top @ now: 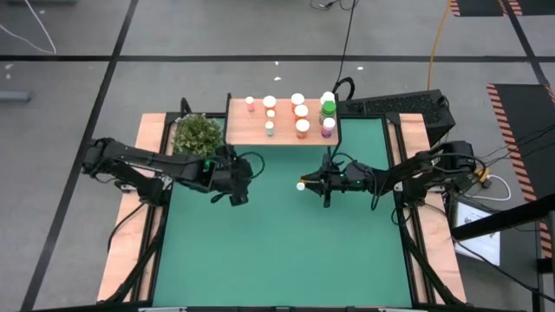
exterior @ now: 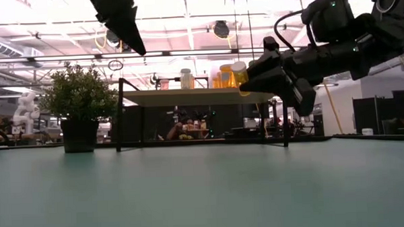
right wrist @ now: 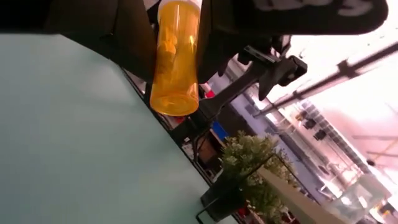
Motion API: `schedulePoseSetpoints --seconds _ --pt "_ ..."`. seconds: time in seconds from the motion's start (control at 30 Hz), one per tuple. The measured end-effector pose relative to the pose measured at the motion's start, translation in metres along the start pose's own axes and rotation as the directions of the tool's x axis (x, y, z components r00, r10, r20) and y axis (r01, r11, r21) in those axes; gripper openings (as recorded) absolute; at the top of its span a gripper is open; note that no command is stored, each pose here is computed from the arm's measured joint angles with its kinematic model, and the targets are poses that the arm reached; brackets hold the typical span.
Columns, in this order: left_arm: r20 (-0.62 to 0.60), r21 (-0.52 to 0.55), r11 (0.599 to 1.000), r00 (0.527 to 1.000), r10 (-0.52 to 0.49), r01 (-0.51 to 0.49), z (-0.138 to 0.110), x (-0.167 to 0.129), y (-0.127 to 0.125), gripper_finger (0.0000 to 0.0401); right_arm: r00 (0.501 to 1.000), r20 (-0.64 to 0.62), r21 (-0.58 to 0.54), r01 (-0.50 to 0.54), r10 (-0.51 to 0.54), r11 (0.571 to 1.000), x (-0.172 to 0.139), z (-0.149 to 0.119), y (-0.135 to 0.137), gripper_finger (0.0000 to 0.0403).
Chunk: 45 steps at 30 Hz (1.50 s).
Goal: Pick and place medicine bottles onto shelf by color
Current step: Put the small orange medicine bottle on the shelf
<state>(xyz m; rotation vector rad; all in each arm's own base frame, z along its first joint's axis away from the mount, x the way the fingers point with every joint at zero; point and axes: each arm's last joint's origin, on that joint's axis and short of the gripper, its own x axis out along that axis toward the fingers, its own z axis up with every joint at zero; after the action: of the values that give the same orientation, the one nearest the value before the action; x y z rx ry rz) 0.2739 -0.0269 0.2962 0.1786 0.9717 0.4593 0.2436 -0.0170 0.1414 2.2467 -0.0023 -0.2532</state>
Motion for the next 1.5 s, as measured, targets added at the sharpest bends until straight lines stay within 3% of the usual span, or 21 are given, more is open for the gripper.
schedulePoseSetpoints --seconds 0.1,0.23,0.3,0.4,0.53,0.7,0.8,0.87,0.9,0.97,1.07,1.17,1.5 --pt "0.054 -0.054 0.998 0.998 -0.038 0.041 0.008 0.004 0.004 0.0340 1.000 -0.001 0.020 -0.006 0.006 1.000 0.000 0.001 0.001 0.0092" --pt "0.215 -0.116 0.987 0.973 -0.085 0.111 0.030 0.012 0.007 0.0340 0.998 -0.068 -0.020 -0.022 0.020 1.000 0.000 -0.001 0.006 0.0092" --pt "0.266 -0.070 0.989 0.958 -0.110 0.133 0.037 0.015 0.005 0.0340 0.994 -0.106 -0.049 -0.037 0.032 0.998 0.000 -0.004 0.008 0.0092" --pt "0.394 0.099 0.961 0.877 -0.277 0.259 0.054 0.020 -0.007 0.0334 0.992 -0.128 -0.127 -0.031 0.015 0.991 0.000 -0.001 0.011 0.0092" --pt "0.486 0.193 0.949 0.816 -0.312 0.248 0.068 0.035 -0.022 0.0305 0.982 -0.189 -0.229 -0.021 -0.024 0.973 -0.001 0.001 0.013 0.0092" --pt "0.498 0.224 0.948 0.810 -0.309 0.224 0.071 0.051 -0.035 0.0264 0.983 -0.105 -0.265 -0.173 0.150 0.949 -0.002 0.002 0.024 0.0092" --pt "0.543 0.215 0.937 0.764 -0.349 0.275 0.075 0.052 -0.049 0.0247 0.959 -0.106 -0.283 -0.282 0.262 0.917 -0.005 -0.005 0.032 0.0092" --pt "0.571 0.235 0.932 0.737 -0.361 0.275 0.077 0.047 -0.057 0.0240 0.953 -0.118 -0.289 -0.302 0.279 0.908 -0.006 -0.008 0.033 0.0092" --pt "0.586 0.237 0.937 0.732 -0.348 0.256 0.078 0.045 -0.060 0.0238 0.953 -0.124 -0.289 -0.302 0.278 0.908 -0.007 -0.010 0.033 0.0092" --pt "0.568 0.228 0.954 0.769 -0.293 0.195 0.075 0.040 -0.065 0.0238 0.946 -0.154 -0.284 -0.317 0.283 0.905 -0.009 -0.016 0.033 0.0092" --pt "0.568 0.135 0.990 0.816 -0.106 0.034 0.071 0.035 -0.069 0.0237 0.941 -0.169 -0.276 -0.330 0.292 0.903 -0.011 -0.023 0.033 0.0092" --pt "0.570 0.028 0.990 0.816 0.097 -0.137 0.071 0.029 -0.070 0.0237 0.934 -0.136 -0.261 -0.355 0.330 0.897 -0.013 -0.028 0.032 0.0092" --pt "0.657 0.027 0.969 0.735 0.169 -0.247 0.086 0.059 -0.079 0.0237 0.919 -0.062 -0.229 -0.393 0.390 0.890 -0.015 -0.034 0.028 0.0092"
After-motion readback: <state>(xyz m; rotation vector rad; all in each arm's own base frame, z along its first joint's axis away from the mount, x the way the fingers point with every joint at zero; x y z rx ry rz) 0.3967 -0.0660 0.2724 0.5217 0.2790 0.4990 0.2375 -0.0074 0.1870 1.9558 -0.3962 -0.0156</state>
